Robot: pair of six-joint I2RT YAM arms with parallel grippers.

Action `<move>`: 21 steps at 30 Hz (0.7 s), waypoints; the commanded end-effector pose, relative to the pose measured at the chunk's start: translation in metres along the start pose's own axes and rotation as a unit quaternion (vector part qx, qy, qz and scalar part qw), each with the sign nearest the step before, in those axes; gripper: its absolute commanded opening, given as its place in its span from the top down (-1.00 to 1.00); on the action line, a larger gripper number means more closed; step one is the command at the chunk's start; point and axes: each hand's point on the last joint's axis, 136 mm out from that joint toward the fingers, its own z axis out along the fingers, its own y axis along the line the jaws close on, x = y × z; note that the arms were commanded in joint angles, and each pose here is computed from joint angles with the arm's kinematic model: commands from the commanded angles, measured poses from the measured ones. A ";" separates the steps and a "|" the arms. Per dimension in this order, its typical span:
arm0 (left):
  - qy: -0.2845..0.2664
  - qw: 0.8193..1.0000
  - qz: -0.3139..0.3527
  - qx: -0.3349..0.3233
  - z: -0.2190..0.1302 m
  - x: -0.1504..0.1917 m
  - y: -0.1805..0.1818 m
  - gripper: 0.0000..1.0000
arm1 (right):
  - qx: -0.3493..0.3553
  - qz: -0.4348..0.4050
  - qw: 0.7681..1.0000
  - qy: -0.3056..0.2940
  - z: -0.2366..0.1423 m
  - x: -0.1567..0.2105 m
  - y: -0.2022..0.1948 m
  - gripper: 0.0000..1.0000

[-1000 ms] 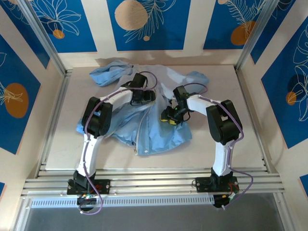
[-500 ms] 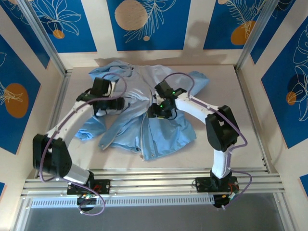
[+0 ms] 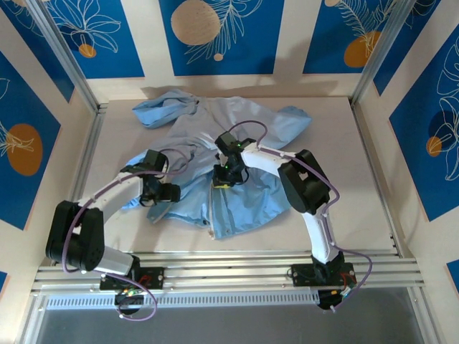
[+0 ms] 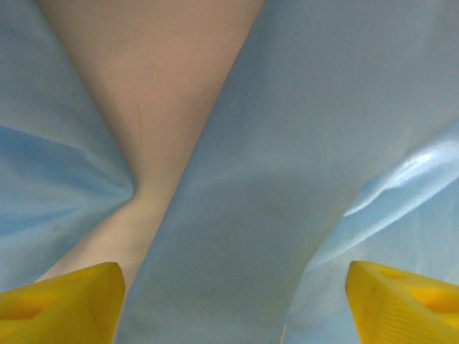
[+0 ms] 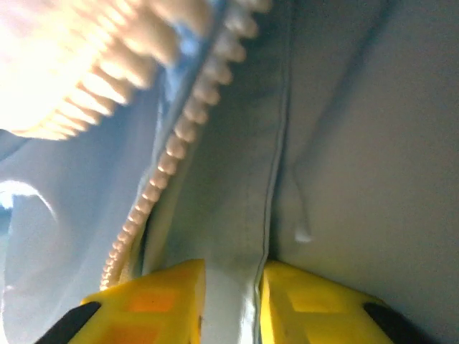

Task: Zip up the jacket

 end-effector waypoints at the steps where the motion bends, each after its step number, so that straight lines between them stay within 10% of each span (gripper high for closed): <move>1: -0.016 1.000 -0.014 0.019 0.001 -0.004 -0.005 -0.15 | -0.022 0.008 1.000 -0.002 0.002 -0.016 0.003 0.72; 9: -0.067 0.996 -0.005 0.056 -0.037 -0.007 -0.015 0.99 | -0.038 0.028 0.999 -0.022 0.001 -0.042 0.000 0.84; 21: -0.128 0.955 -0.113 0.243 -0.098 -0.021 -0.077 1.00 | -0.052 0.007 0.997 -0.057 -0.008 -0.044 -0.003 0.74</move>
